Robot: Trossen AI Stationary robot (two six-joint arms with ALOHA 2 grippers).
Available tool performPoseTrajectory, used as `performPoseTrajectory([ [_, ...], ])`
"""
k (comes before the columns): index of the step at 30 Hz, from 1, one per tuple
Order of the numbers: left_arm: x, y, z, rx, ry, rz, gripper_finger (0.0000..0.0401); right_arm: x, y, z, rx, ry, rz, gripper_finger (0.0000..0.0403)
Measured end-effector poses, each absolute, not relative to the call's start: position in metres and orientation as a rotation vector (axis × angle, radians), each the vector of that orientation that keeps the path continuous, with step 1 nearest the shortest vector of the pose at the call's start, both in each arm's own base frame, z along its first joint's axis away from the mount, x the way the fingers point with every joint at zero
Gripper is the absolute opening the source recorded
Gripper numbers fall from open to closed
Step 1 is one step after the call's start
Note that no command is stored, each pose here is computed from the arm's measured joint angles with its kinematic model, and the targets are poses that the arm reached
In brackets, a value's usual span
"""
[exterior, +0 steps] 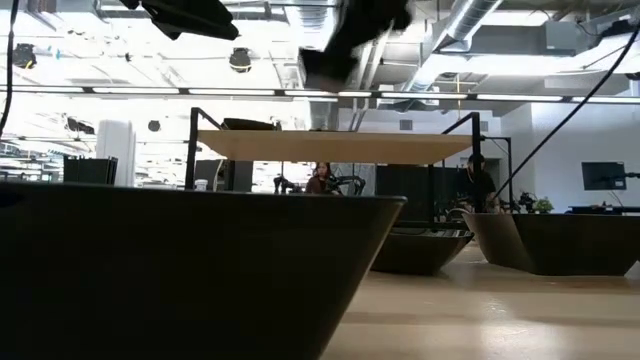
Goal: Pick & Place Mini shaped plates
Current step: Put the black distorted square plate on the shelf
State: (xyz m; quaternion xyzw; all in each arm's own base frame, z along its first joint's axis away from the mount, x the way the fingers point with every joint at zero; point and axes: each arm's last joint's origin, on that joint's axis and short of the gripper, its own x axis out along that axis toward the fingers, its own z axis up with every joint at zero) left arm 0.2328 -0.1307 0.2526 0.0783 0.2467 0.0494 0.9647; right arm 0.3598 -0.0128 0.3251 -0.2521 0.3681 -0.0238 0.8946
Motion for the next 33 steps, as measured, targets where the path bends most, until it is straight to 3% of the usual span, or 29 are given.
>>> performPoseTrajectory([
  [10,0.233,-0.131,0.253,0.159,0.500,0.101,0.0133,0.379,-0.069,0.292,-0.467,0.838,-0.133,0.0007],
  [24,0.233,-0.131,0.253,0.158,0.499,0.101,0.0133,0.379,-0.066,0.293,-0.503,0.838,-0.116,0.0069],
  [33,0.233,-0.131,0.253,0.158,0.499,0.101,0.0133,0.379,-0.067,0.292,-0.544,0.865,-0.188,0.0078],
])
